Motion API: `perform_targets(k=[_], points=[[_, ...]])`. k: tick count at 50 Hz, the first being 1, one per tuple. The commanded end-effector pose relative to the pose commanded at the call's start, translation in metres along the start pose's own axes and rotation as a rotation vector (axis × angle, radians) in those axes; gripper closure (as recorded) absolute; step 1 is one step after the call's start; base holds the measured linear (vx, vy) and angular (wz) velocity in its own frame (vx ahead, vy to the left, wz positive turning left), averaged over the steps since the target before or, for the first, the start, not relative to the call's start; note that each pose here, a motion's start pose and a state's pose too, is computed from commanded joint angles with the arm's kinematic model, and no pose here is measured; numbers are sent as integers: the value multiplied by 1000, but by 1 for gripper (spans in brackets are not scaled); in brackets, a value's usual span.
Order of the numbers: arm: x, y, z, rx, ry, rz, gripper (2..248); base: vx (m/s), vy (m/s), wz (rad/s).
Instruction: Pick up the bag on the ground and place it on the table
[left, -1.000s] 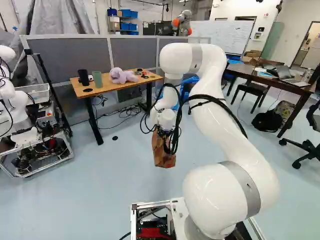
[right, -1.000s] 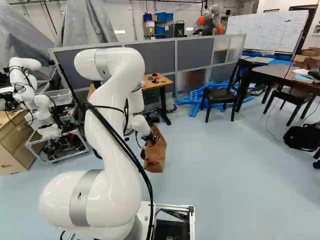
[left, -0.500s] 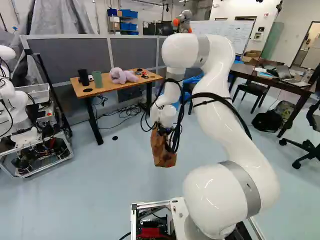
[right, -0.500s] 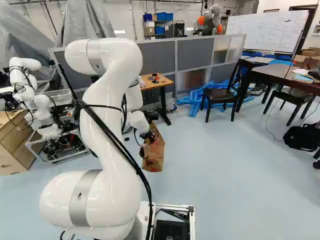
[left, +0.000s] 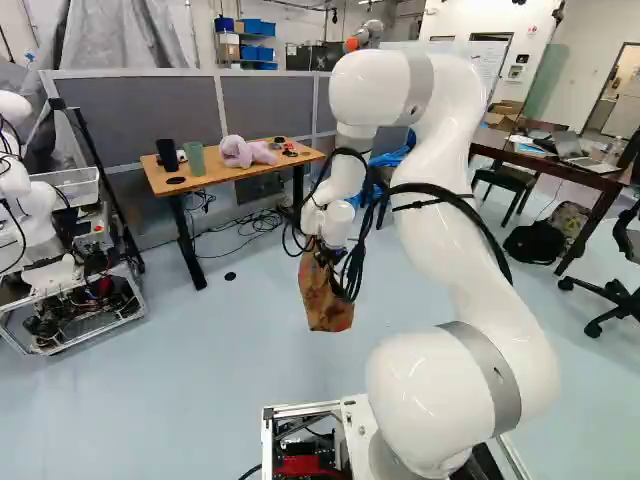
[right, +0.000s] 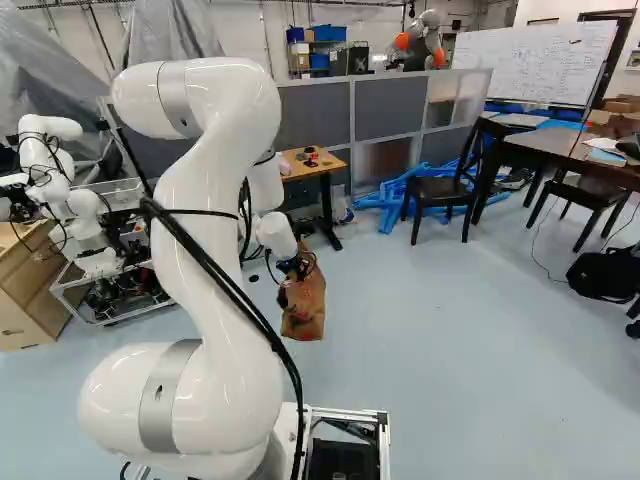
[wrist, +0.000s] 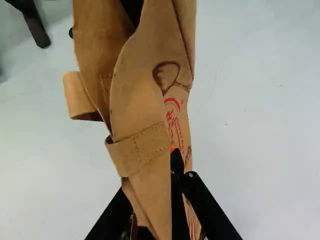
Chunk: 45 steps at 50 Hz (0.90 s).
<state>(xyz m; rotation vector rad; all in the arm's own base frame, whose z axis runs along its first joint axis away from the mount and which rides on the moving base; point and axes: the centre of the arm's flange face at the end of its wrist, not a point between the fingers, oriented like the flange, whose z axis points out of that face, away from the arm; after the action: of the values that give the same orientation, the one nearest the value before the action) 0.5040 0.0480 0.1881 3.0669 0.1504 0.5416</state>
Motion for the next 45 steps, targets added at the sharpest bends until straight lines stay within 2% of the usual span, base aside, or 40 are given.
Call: perform_targets(k=[9, 36, 45], points=[[8, 1, -9, 5, 6, -2, 229, 0, 0, 0], [37, 5, -37, 4, 80, 5, 229, 0, 0, 0], [45, 6, -45, 7, 89, 8, 229, 0, 0, 0]])
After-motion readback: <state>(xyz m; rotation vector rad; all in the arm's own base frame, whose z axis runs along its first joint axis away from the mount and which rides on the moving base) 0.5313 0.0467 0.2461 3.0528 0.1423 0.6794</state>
